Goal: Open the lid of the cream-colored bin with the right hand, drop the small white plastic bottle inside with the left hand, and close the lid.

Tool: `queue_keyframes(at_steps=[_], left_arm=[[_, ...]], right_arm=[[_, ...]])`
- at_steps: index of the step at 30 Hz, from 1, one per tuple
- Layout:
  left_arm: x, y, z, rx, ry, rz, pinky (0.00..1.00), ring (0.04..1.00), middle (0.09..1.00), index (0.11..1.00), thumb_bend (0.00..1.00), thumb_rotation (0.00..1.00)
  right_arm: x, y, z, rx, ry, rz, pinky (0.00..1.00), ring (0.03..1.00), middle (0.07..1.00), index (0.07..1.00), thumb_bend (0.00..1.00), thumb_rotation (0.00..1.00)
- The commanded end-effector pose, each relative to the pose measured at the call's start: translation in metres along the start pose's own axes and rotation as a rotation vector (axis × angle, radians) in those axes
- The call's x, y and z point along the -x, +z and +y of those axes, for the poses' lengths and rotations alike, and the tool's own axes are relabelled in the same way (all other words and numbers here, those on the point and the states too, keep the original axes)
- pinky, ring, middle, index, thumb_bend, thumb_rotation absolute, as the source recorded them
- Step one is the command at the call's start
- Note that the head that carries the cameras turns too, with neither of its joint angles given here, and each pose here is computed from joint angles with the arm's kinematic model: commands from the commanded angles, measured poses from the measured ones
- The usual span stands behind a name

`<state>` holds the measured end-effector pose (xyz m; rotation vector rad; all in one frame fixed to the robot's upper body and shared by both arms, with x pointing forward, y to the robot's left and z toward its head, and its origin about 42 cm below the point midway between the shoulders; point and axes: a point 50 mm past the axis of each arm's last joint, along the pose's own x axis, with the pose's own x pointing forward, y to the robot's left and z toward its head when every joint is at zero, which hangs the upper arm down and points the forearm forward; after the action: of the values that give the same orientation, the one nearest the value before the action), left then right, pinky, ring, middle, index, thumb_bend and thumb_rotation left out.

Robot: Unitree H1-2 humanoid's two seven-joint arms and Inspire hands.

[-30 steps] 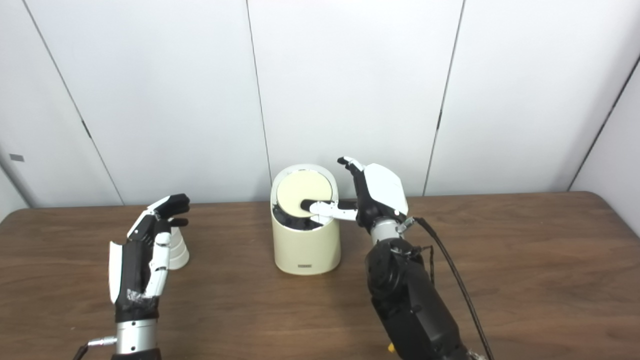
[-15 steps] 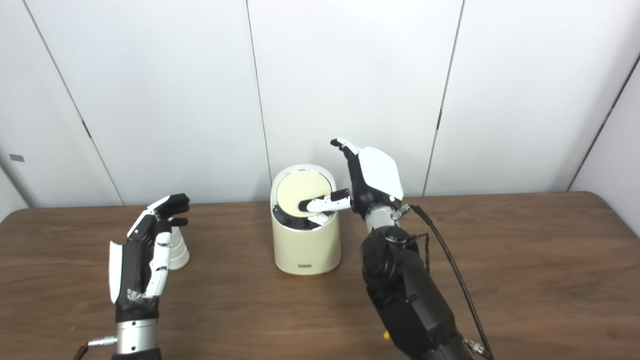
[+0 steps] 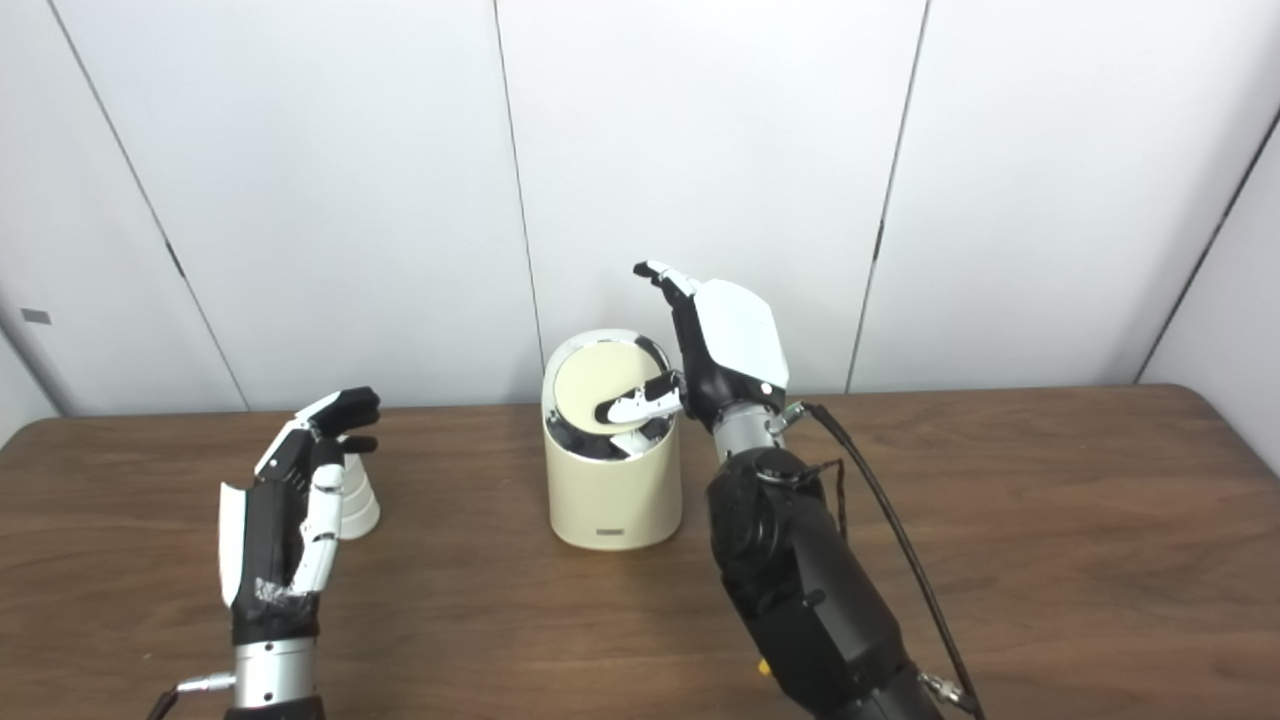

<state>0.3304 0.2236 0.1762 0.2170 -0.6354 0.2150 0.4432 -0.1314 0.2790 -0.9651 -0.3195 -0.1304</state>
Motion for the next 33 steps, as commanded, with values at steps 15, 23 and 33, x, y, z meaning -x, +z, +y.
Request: queue_keyframes(at_steps=[15,23,33], left_arm=[[-0.017,0.014,0.000,0.016,0.013,-0.092,0.65,0.731,0.747,0.738,0.25,0.81],[-0.017,0.013,0.001,0.012,0.009,-0.091,0.65,0.732,0.749,0.739,0.25,0.81],[-0.016,0.012,0.003,0.004,0.008,-0.087,0.65,0.732,0.749,0.740,0.23,0.82]], right_arm=[[0.001,-0.007,-0.007,-0.031,0.022,-0.014,0.65,0.776,0.827,0.840,0.95,0.98],[0.005,-0.007,-0.009,-0.211,0.055,-0.022,0.65,0.794,0.853,0.860,0.92,0.99],[0.013,-0.024,-0.008,-0.811,0.108,-0.078,0.80,0.866,0.876,0.870,0.97,0.98]])
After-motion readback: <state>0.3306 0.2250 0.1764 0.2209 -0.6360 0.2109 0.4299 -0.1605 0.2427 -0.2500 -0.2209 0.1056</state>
